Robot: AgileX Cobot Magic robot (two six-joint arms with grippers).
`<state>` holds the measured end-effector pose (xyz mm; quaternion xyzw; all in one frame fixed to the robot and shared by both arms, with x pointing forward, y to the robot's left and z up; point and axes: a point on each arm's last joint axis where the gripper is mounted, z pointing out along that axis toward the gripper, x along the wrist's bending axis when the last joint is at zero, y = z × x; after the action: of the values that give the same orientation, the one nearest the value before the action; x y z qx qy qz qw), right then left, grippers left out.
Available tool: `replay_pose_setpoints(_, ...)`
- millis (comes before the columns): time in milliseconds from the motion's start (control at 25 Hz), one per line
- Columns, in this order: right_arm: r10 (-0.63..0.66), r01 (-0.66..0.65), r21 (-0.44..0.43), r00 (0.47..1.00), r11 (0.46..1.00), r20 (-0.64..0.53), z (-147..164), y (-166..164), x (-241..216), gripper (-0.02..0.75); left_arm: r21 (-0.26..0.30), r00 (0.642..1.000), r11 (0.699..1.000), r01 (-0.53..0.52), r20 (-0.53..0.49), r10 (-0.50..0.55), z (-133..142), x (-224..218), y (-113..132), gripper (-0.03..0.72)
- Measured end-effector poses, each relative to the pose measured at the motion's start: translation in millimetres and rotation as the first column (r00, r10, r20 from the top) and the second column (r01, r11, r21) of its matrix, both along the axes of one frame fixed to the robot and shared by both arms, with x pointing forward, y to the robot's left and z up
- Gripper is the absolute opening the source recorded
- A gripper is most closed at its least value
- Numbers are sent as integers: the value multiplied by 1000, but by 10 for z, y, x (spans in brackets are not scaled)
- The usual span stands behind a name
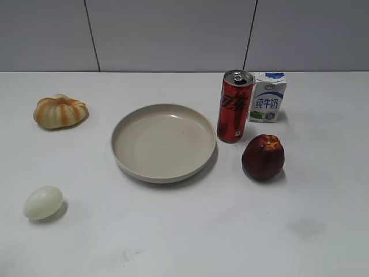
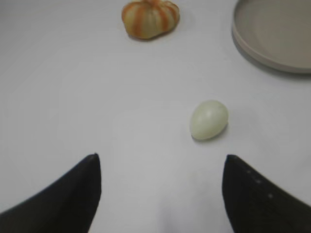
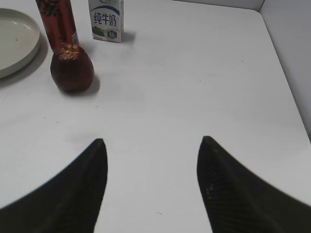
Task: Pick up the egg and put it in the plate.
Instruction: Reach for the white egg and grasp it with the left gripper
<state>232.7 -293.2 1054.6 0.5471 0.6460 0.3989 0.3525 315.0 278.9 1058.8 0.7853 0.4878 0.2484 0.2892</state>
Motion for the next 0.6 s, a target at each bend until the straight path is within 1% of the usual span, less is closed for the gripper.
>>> replay_pose_setpoints(80,0,0,0,1000,1000,0,0,0,0,447,29,996,998,62,-63,-60,-57,113,-70,565)
replay_pose_setpoints(240,0,0,0,1000,1000,0,0,0,0,447,82,968,980,182,-193,-163,-219,338,-234,558)
replay_pose_setpoints(360,0,0,0,1000,1000,0,0,0,0,447,100,946,971,218,-265,-185,-347,508,-332,557)
replay_pose_setpoints(480,0,0,0,1000,1000,0,0,0,0,447,96,924,970,222,-339,-178,-448,694,-421,557)
replay_pose_setpoints(600,0,0,0,1000,1000,0,0,0,0,447,105,905,964,245,-381,-189,-482,927,-520,557)
